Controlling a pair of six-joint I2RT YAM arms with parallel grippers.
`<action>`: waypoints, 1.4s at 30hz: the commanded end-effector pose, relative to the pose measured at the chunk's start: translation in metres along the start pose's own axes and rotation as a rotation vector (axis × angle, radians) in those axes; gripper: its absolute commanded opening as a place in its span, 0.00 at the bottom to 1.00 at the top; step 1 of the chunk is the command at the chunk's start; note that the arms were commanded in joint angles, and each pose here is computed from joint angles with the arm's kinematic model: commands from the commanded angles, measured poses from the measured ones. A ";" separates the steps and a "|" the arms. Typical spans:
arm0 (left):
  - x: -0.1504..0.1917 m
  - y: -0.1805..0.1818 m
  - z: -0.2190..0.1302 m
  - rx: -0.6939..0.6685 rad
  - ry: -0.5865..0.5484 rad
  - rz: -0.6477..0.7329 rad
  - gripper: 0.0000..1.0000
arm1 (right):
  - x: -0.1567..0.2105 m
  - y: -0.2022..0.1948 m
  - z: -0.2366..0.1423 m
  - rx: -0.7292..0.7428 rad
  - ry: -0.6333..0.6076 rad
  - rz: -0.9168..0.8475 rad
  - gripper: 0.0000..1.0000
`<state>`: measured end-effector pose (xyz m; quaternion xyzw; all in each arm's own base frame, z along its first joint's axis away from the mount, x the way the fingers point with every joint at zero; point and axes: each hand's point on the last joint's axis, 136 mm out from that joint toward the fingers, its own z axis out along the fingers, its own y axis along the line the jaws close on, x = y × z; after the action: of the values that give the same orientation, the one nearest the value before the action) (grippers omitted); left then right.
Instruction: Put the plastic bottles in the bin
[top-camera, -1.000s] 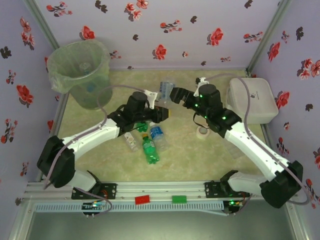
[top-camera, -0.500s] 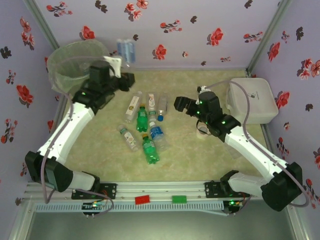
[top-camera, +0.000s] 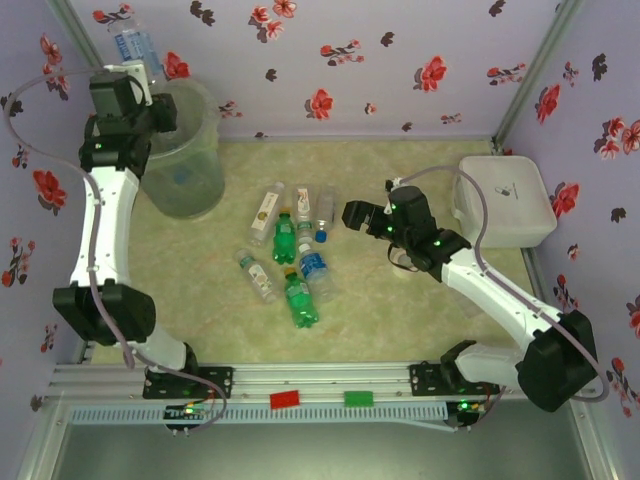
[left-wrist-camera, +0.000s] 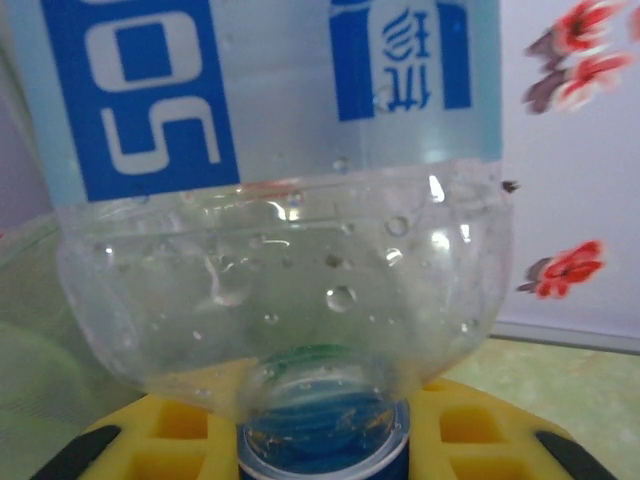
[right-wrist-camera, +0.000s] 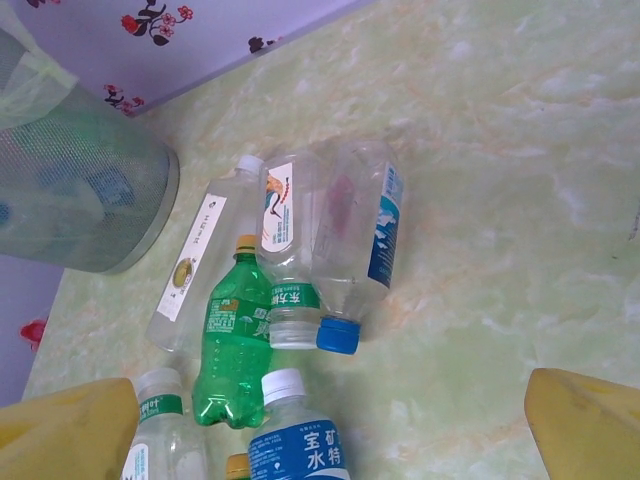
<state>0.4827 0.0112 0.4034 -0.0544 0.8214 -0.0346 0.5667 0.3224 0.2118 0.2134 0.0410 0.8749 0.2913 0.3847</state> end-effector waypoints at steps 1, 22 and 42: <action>0.019 0.023 0.019 -0.066 0.093 0.013 0.00 | 0.000 0.001 0.000 -0.018 -0.006 0.018 1.00; 0.078 0.051 0.070 -0.125 0.355 -0.035 0.56 | -0.005 0.002 -0.012 -0.017 -0.028 0.003 1.00; 0.012 -0.008 -0.022 0.048 0.049 -0.150 1.00 | 0.001 0.003 0.003 -0.024 0.003 0.016 1.00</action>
<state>0.4731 0.0242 0.3698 -0.0991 0.8619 -0.0442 0.4954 0.3193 0.2107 0.2167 0.0425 0.8721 0.2970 0.3867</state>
